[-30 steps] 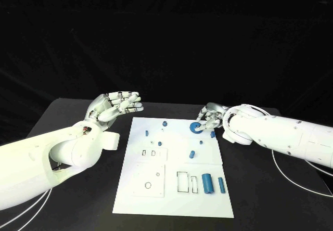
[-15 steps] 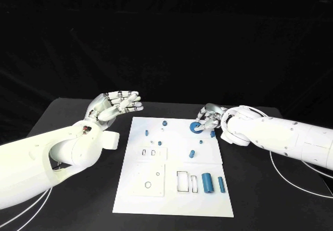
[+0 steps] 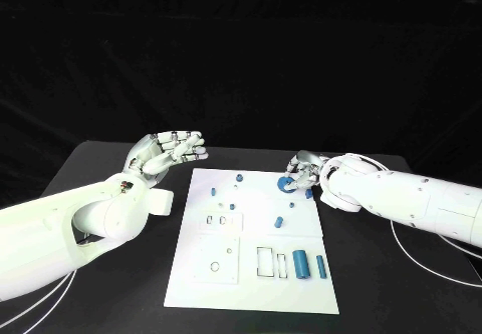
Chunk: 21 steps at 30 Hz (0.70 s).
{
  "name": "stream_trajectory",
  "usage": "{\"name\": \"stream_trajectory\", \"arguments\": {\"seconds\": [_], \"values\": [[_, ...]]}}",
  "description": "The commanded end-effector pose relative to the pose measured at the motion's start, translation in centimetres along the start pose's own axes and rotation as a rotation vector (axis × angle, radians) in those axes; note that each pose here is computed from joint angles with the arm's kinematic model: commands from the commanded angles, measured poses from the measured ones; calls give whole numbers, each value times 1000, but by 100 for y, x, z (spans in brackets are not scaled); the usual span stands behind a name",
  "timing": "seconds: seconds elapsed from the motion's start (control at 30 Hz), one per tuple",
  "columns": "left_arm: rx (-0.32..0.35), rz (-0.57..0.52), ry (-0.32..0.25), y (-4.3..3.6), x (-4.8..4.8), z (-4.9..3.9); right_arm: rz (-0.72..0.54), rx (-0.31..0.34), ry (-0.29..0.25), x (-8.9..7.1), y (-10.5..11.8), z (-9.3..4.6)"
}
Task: Assemble the parts on the task board
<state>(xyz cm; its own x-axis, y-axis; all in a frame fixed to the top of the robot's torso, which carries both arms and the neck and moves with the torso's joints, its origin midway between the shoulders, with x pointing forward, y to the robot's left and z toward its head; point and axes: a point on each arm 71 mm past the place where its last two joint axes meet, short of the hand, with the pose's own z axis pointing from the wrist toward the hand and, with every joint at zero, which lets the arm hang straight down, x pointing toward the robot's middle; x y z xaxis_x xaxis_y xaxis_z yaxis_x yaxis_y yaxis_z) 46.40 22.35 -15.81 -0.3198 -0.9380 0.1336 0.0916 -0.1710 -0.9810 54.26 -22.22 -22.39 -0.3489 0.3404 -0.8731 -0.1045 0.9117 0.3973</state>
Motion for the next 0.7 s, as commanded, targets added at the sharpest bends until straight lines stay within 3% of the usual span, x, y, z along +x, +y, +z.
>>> {"name": "stream_trajectory", "arguments": {"seconds": [0.03,0.7], "values": [[12,-14,17,-16,22,6,-81,-3,5,14,-11,-4],[11,-12,15,-16,11,5,-114,-9,5,17,-46,-33]]}}
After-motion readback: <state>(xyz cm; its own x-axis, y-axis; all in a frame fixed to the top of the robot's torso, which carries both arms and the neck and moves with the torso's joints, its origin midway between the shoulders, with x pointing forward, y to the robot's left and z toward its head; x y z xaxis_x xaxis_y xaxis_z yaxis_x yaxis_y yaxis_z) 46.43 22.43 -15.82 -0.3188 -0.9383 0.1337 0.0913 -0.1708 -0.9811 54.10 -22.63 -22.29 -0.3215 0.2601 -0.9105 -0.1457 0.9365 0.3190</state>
